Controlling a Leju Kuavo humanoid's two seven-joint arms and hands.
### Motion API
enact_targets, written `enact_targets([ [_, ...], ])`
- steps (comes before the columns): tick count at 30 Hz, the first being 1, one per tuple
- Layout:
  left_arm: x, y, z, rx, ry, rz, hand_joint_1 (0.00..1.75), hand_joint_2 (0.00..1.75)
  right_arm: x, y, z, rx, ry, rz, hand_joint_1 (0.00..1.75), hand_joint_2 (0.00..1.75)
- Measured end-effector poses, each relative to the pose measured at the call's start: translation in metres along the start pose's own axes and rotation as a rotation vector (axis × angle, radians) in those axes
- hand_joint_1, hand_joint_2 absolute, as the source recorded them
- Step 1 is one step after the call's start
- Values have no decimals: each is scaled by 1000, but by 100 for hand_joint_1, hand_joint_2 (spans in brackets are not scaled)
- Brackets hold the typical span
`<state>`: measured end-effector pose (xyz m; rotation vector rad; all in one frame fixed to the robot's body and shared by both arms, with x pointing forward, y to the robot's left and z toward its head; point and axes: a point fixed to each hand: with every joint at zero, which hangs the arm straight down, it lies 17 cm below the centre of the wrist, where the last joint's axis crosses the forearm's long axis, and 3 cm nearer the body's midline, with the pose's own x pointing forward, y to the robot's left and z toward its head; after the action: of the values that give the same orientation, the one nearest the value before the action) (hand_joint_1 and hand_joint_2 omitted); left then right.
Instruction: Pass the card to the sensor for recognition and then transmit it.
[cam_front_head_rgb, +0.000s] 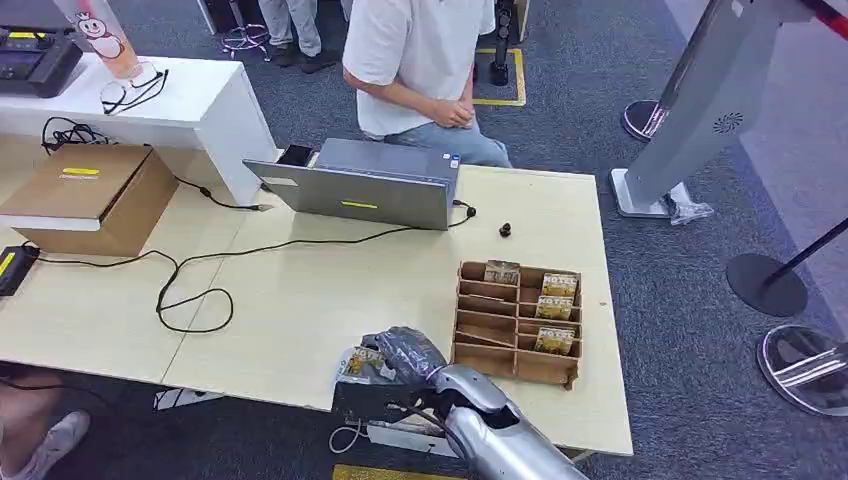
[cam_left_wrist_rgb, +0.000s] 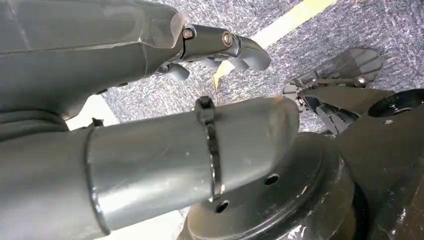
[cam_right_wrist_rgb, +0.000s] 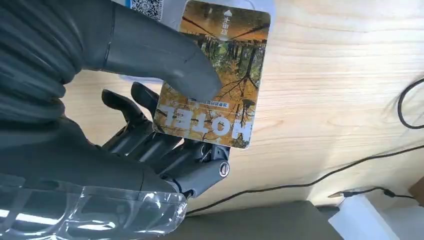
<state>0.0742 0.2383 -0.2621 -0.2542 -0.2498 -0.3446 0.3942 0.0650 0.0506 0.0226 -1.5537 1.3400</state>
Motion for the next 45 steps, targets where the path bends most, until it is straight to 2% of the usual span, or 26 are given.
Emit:
enact_targets([
  [21, -2, 0, 0, 1, 16, 0, 0, 0, -46, 2, 4, -3, 182, 95, 175, 175],
  [45, -2, 1, 0, 9, 4, 18, 0, 0, -51, 4, 4, 12, 198, 151, 175, 175],
])
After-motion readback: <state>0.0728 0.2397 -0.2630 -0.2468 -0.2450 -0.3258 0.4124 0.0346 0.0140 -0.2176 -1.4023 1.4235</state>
